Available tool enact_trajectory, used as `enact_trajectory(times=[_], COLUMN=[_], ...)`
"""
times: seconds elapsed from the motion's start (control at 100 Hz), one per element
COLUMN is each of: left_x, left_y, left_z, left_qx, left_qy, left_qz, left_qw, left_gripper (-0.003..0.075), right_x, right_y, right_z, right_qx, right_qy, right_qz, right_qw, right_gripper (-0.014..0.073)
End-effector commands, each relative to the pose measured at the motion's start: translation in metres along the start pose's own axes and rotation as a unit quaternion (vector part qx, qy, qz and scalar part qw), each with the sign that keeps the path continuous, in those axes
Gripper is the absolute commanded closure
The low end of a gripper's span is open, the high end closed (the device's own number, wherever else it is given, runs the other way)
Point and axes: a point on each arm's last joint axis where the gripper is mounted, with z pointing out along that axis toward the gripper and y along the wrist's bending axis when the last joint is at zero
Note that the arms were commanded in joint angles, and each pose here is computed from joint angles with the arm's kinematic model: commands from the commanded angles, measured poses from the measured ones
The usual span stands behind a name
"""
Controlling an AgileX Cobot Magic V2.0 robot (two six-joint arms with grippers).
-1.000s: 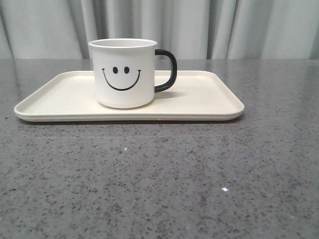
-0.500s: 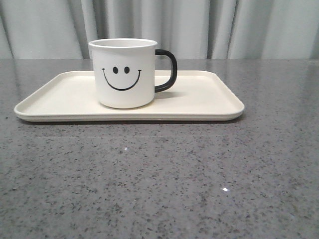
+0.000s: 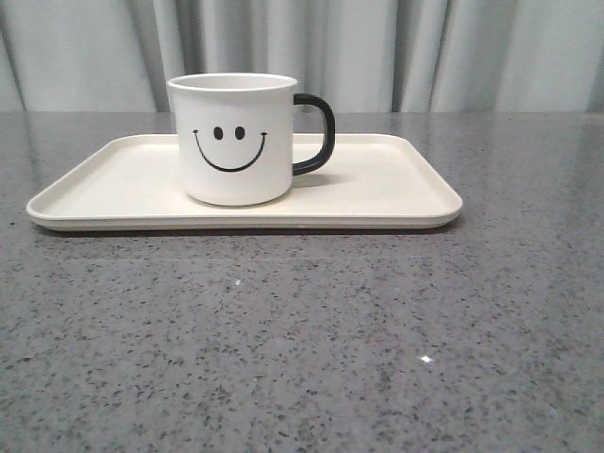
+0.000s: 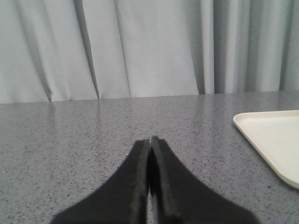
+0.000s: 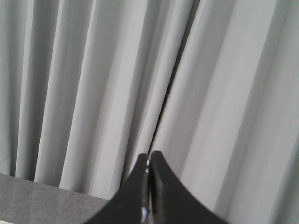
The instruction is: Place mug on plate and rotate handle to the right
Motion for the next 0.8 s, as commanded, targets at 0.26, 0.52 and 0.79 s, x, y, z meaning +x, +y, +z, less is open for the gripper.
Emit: enact_trajectory(times=[0.26, 0.52, 0.79], left_x=[-0.0095, -0.0095, -0.0095], left_y=[0.0012, 0.0012, 0.0012], left_z=[-0.0032, -0.0032, -0.0032], left_qx=[-0.010, -0.010, -0.010], left_qy=[-0.068, -0.068, -0.068], left_qz=[0.035, 0.035, 0.035], left_qw=[0.997, 0.997, 0.997], left_gripper=[0.0740, 0.0740, 0.0740], right_x=[-0.0112, -0.0112, -0.0112], right_y=[-0.0046, -0.0046, -0.0046], right_z=[0.0005, 0.0005, 0.0005], right_qx=[0.024, 0.024, 0.024], right_qy=[-0.037, -0.037, -0.037], right_qz=[-0.001, -0.001, -0.001], right_qw=[0.999, 0.999, 0.999], right_gripper=[0.0655, 0.0655, 0.0655])
